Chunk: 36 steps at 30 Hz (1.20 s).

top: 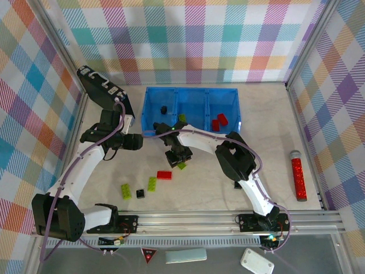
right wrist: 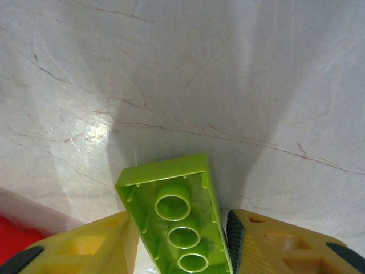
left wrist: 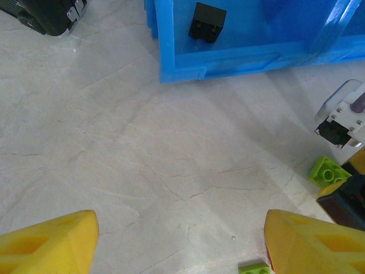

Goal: Sort the legos into containers by color
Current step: Pick up the lego from the center of the table.

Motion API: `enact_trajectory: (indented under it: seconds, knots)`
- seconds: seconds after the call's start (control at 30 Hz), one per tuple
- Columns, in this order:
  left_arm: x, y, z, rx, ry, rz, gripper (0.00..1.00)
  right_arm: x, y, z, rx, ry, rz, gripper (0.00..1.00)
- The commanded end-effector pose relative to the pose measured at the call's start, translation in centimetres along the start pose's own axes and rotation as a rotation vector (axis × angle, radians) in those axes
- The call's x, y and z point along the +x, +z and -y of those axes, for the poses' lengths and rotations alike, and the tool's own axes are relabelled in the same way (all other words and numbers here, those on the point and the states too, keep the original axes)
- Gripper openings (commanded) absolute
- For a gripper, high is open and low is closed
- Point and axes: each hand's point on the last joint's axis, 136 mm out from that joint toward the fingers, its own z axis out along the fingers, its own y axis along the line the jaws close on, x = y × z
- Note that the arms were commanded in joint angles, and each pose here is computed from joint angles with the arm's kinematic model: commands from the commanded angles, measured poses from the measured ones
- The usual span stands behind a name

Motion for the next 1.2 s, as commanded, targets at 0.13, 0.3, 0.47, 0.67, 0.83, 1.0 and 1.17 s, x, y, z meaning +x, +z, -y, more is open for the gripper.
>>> enact_trajectory:
  seconds: [0.13, 0.3, 0.47, 0.67, 0.83, 1.0, 1.17]
  knots:
    - [0.1, -0.1, -0.2, 0.008, -0.005, -0.001, 0.76, 0.2, -0.3, -0.2, 0.014, -0.019, -0.014, 0.41]
    - [0.1, -0.1, -0.1, 0.013, -0.006, -0.001, 0.76, 0.2, -0.6, -0.3, 0.01, -0.012, -0.009, 0.38]
    - [0.1, -0.1, -0.1, 0.016, -0.005, 0.003, 0.76, 0.2, -1.3, -0.4, 0.001, -0.002, 0.001, 0.38]
    - [0.0, -0.2, -0.1, 0.012, -0.006, 0.006, 0.76, -0.2, -2.9, -0.8, -0.027, 0.004, 0.035, 0.38]
    - [0.0, -0.2, -0.1, 0.014, -0.006, 0.008, 0.76, -0.7, -4.7, -1.0, -0.039, 0.002, 0.068, 0.38]
    - [0.0, -0.3, -0.2, 0.011, -0.006, 0.008, 0.76, -1.6, -6.5, -0.8, -0.041, 0.001, 0.105, 0.39]
    - [0.0, -0.4, -0.2, 0.009, -0.006, 0.013, 0.76, -2.7, -8.1, 0.1, -0.037, 0.013, 0.146, 0.39]
